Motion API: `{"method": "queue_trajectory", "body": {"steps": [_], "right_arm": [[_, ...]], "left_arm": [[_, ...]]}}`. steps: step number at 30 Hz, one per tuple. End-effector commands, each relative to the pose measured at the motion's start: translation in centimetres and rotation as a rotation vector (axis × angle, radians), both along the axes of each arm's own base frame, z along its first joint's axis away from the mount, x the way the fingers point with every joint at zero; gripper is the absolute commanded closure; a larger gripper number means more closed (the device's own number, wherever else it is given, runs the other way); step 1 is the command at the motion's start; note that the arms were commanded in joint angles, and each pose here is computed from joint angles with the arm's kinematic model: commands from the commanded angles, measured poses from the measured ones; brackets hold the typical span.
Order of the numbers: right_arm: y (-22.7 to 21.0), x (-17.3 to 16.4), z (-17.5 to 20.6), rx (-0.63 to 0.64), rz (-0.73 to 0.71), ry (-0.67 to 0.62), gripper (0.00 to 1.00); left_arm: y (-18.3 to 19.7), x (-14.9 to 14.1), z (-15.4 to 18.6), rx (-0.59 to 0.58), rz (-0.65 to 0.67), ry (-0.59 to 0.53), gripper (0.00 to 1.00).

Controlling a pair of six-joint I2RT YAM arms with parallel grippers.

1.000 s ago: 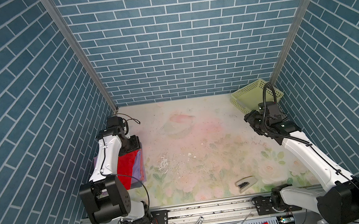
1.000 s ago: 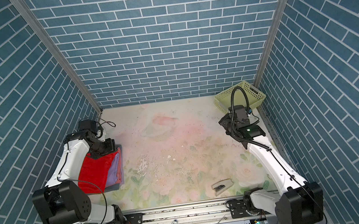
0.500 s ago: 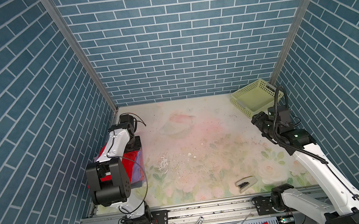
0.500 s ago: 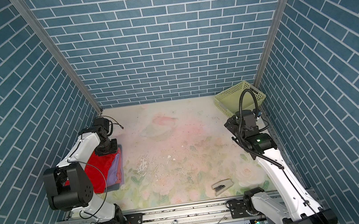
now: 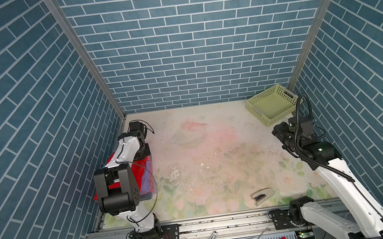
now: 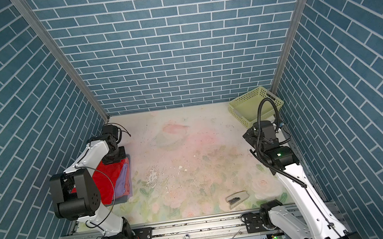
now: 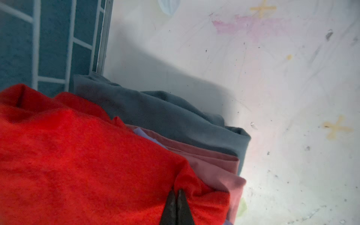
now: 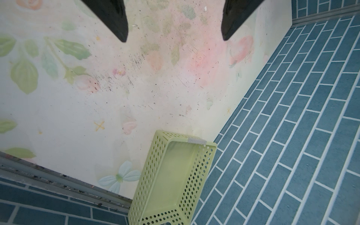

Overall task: Fold and stack t-shirts
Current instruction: Place the T-shirt on the T-shirt.

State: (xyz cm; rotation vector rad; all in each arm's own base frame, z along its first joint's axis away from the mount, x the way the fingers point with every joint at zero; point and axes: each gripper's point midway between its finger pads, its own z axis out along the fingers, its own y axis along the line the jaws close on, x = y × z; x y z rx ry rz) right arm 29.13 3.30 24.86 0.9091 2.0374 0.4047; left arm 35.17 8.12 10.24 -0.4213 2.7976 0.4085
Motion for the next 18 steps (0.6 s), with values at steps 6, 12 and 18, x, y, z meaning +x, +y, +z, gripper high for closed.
{"method": "queue_trajectory", "body": {"steps": [6,12,18], "right_arm": [[-0.9,-0.5,-1.3,-0.015,-0.05,0.032,0.26],[-1.1,-0.8,-1.4,-0.021,-0.056,0.032,0.26],[-1.4,-0.9,-1.7,-0.029,-0.063,0.041,0.26]], "left_arm": [[-0.2,1.6,4.5,-0.012,0.01,-0.145,1.0],[0.0,2.0,8.8,-0.035,0.077,-0.296,1.0],[-1.5,1.9,6.9,-0.119,0.085,-0.25,1.0]]}}
